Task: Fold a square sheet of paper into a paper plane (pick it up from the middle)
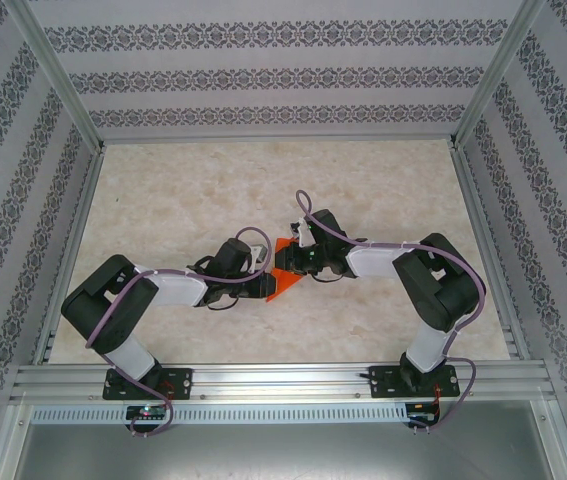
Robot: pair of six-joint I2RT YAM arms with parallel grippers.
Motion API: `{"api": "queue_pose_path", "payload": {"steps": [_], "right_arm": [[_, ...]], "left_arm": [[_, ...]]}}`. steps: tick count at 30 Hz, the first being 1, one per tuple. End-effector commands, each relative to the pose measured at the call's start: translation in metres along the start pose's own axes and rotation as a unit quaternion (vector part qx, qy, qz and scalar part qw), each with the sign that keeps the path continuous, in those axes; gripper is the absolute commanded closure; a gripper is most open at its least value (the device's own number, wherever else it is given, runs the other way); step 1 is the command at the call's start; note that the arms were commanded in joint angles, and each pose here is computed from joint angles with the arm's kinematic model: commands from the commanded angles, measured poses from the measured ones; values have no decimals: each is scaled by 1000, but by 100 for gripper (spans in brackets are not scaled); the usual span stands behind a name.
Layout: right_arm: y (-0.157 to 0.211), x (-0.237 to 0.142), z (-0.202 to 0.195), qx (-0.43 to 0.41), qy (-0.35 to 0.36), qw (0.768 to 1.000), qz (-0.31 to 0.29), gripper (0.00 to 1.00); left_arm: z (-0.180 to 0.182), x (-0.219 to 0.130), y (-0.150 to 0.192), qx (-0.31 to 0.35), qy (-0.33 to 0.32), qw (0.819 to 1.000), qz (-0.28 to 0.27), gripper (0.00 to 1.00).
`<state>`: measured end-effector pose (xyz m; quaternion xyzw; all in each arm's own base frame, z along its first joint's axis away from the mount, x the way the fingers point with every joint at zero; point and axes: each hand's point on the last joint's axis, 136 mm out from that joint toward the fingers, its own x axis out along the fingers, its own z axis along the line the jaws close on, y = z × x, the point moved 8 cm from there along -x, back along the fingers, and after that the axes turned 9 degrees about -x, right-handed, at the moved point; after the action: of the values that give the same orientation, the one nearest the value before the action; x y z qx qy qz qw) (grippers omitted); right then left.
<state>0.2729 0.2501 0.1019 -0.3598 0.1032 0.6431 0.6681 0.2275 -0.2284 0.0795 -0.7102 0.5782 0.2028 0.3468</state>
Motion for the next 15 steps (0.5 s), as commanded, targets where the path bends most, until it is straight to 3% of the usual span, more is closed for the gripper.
{"api": "queue_pose_path", "payload": {"steps": [1,6,15], "right_arm": [[-9,1,3,-1,3,1000,-13,80],[-9,1,3,-1,6,1000,-12,80],[-10,-2,6,-5,3,1000,-15,78]], "left_arm": [[3,4,0,10,2,1000,12,79],[3,5,1,12,0,1000,15,90],[6,7,2,-5,-3,1000,19,97]]}}
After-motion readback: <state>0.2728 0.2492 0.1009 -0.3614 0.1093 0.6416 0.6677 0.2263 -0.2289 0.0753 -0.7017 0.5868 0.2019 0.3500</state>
